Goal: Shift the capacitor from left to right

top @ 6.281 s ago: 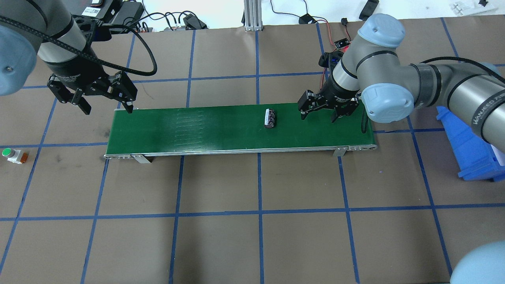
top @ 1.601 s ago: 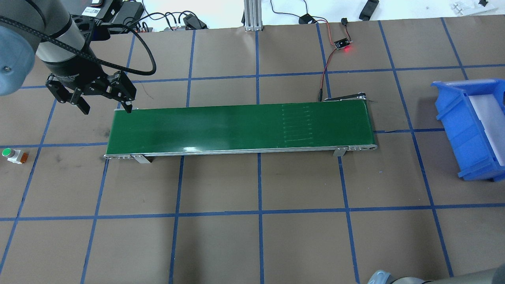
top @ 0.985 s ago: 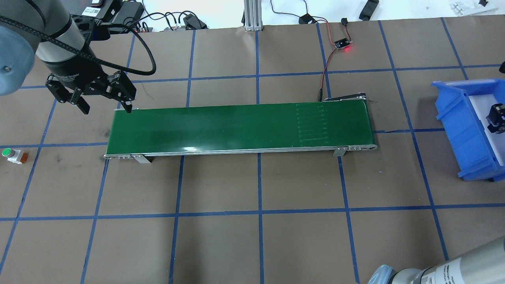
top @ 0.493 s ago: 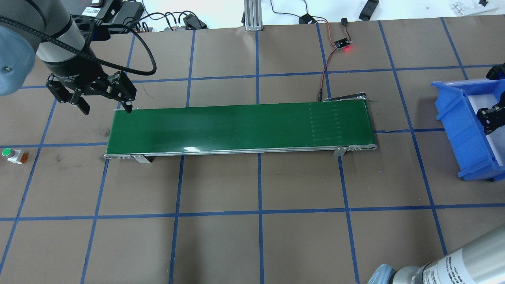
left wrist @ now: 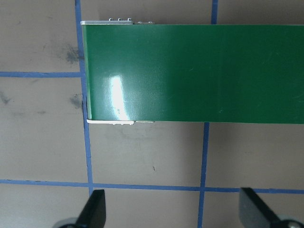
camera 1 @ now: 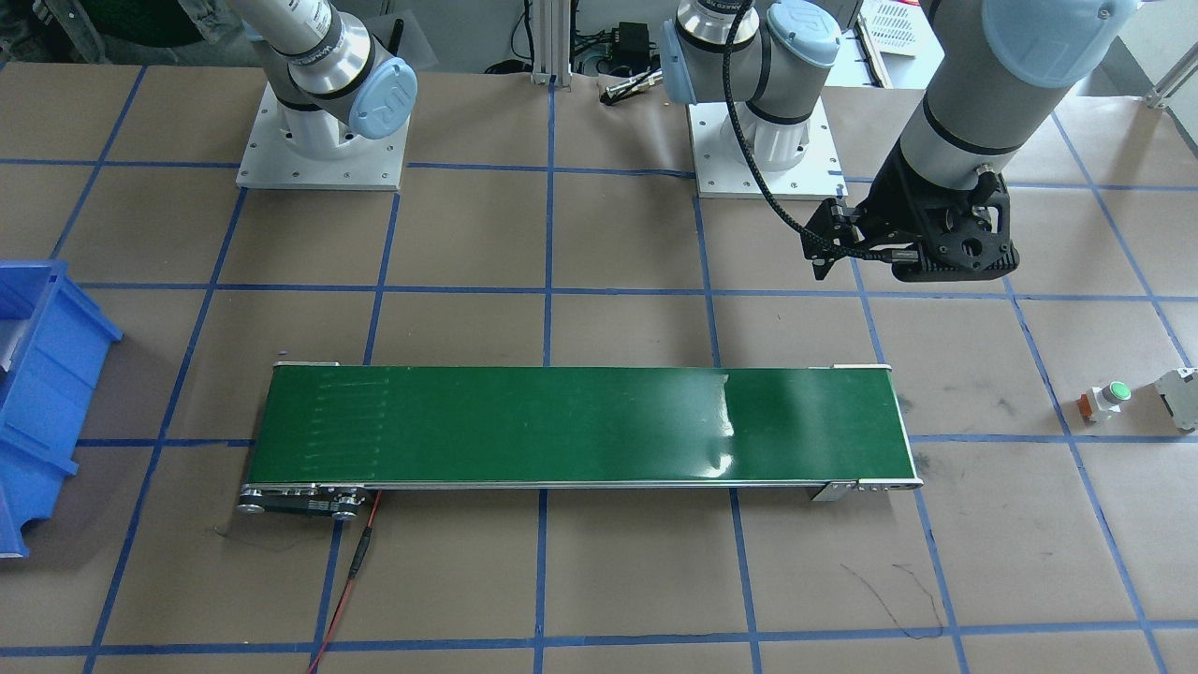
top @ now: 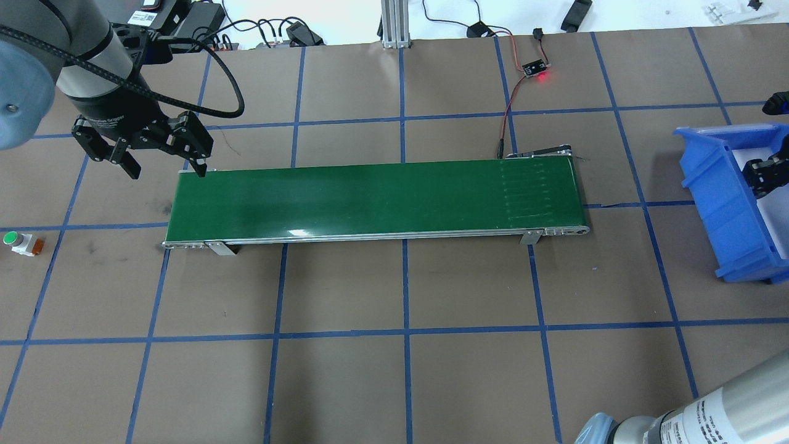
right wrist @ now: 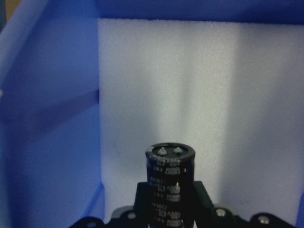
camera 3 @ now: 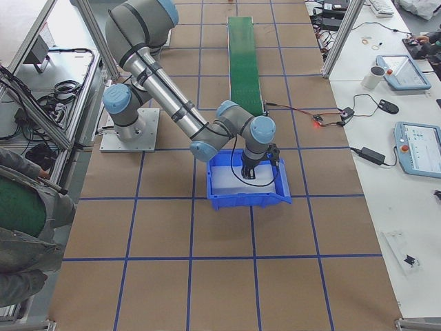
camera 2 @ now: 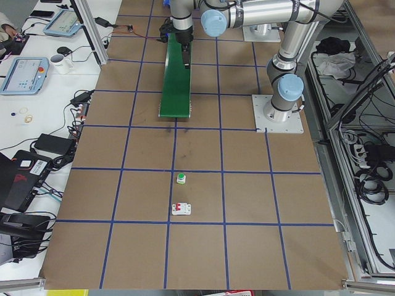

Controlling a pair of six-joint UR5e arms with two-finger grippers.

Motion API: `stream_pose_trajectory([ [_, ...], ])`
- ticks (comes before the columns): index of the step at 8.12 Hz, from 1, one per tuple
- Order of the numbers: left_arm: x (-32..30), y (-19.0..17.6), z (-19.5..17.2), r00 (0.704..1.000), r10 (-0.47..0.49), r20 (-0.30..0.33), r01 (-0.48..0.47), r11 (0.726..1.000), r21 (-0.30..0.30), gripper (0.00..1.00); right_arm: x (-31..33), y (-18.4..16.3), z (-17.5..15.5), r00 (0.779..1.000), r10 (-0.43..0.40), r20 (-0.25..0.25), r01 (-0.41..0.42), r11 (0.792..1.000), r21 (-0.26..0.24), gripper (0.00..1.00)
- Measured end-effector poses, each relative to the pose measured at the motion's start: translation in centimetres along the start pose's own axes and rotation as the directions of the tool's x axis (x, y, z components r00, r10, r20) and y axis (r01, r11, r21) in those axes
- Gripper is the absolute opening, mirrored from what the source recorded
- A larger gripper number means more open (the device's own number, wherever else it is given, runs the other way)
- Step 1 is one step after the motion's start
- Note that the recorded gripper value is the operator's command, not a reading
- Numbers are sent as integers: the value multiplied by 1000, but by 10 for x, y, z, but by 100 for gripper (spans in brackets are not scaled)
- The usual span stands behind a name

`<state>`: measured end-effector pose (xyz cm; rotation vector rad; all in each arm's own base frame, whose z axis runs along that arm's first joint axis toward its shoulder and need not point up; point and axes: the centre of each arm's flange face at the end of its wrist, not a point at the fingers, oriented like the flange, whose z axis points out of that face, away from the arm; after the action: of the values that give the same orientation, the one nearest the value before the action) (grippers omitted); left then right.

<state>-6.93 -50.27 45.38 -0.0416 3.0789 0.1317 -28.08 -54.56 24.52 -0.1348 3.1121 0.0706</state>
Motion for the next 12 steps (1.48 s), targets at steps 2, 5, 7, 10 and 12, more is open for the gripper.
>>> stream_pose_trajectory([
  [2, 0, 0, 0, 1000, 0, 0, 0, 1000, 0, 100, 1, -3, -8, 1000, 1, -21, 0, 999, 42, 83],
  [5, 0, 0, 0, 1000, 1, 0, -1, 1000, 0, 100, 4, -3, -21, 999, 8, -52, -4, 997, 77, 100],
  [7, 0, 0, 0, 1000, 1, 0, -1, 1000, 0, 100, 5, 11, -63, 994, 32, -101, -20, 993, 119, 100],
  [10, 0, 0, 0, 1000, 1, 0, -1, 1000, 0, 100, -12, 39, -132, 987, 63, -146, -40, 987, 158, 100],
  [12, 0, 0, 0, 1000, 2, 1, -2, 1000, 0, 100, -40, 57, -175, 984, 112, -141, -87, 982, 168, 100],
])
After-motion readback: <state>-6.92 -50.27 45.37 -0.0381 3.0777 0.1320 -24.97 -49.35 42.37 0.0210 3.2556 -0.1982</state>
